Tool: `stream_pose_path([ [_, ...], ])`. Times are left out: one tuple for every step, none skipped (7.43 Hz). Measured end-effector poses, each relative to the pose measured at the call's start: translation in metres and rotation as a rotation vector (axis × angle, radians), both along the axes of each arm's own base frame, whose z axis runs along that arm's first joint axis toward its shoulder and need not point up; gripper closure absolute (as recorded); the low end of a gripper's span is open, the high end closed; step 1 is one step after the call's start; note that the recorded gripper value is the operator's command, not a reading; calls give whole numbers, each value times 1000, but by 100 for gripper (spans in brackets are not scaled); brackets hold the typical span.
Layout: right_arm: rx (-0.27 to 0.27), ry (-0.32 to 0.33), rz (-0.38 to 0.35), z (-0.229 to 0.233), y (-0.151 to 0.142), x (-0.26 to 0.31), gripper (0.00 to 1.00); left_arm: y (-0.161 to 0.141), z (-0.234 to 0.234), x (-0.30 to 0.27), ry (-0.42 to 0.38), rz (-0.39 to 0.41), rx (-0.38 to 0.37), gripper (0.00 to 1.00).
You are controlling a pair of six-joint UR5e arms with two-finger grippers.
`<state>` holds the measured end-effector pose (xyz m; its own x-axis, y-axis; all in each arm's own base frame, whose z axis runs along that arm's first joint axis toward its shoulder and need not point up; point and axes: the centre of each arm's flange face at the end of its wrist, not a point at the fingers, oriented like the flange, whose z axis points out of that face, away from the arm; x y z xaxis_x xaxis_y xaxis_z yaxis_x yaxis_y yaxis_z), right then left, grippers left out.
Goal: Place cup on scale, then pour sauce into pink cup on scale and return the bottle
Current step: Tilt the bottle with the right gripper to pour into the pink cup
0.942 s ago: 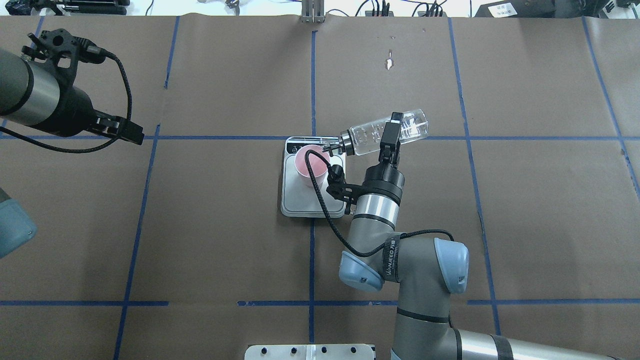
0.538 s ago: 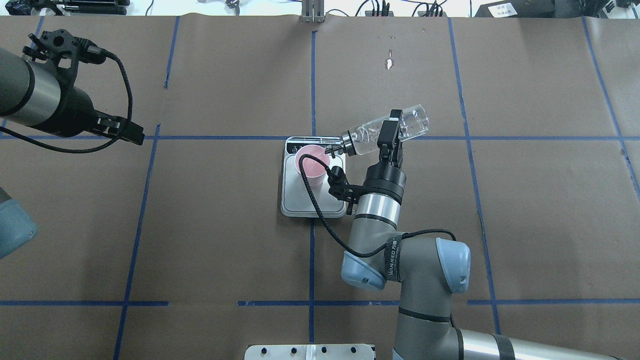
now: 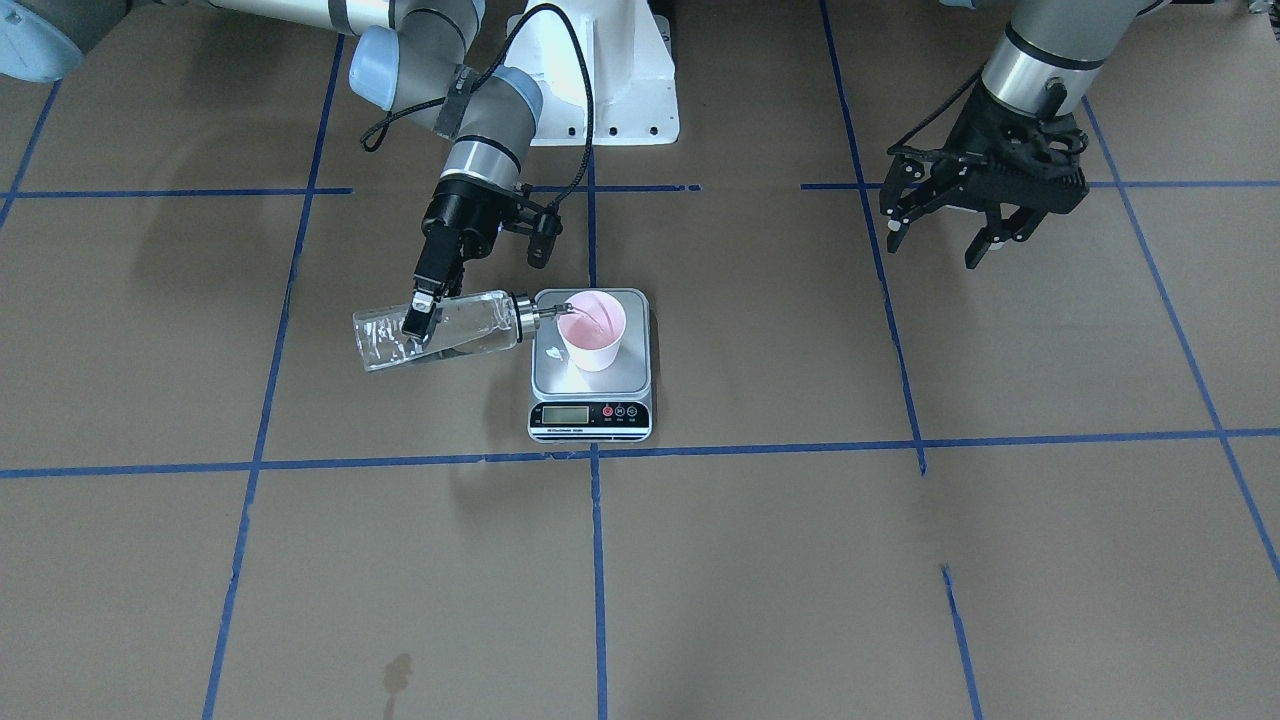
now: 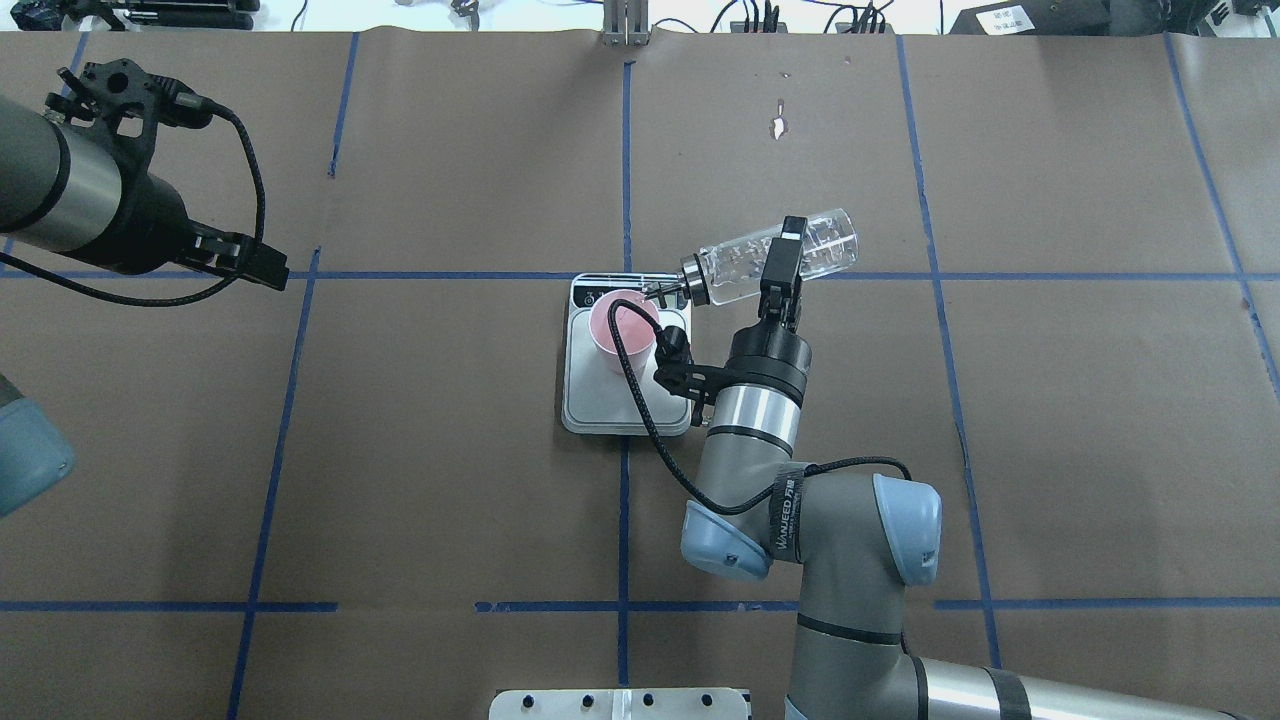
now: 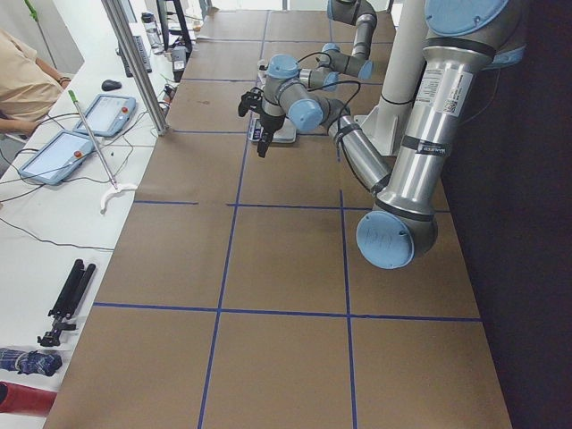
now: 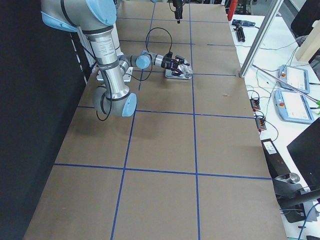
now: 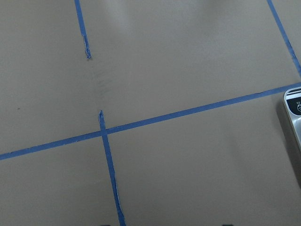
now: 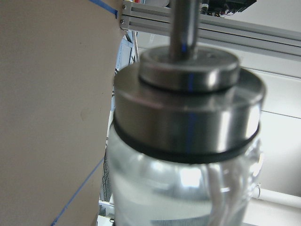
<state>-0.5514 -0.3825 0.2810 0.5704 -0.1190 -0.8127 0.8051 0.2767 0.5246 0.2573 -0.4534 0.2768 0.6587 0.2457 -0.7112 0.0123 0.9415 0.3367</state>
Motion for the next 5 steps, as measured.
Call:
stream_pose_path([
  [5,-48,10,0,0,0,100,0,0,0,0,0,-1,16],
  [8,-114,17,-1,1,-1,100,0,1,0,-1,0,-1,16],
  [6,-202,19,-4,2,-2,100,0,1,0,-1,0,-1,16],
  [0,-294,18,-6,2,-2,100,0,1,0,-1,0,-1,16],
  [-8,-383,22,-6,3,-3,100,0,1,0,-1,0,-1,16],
])
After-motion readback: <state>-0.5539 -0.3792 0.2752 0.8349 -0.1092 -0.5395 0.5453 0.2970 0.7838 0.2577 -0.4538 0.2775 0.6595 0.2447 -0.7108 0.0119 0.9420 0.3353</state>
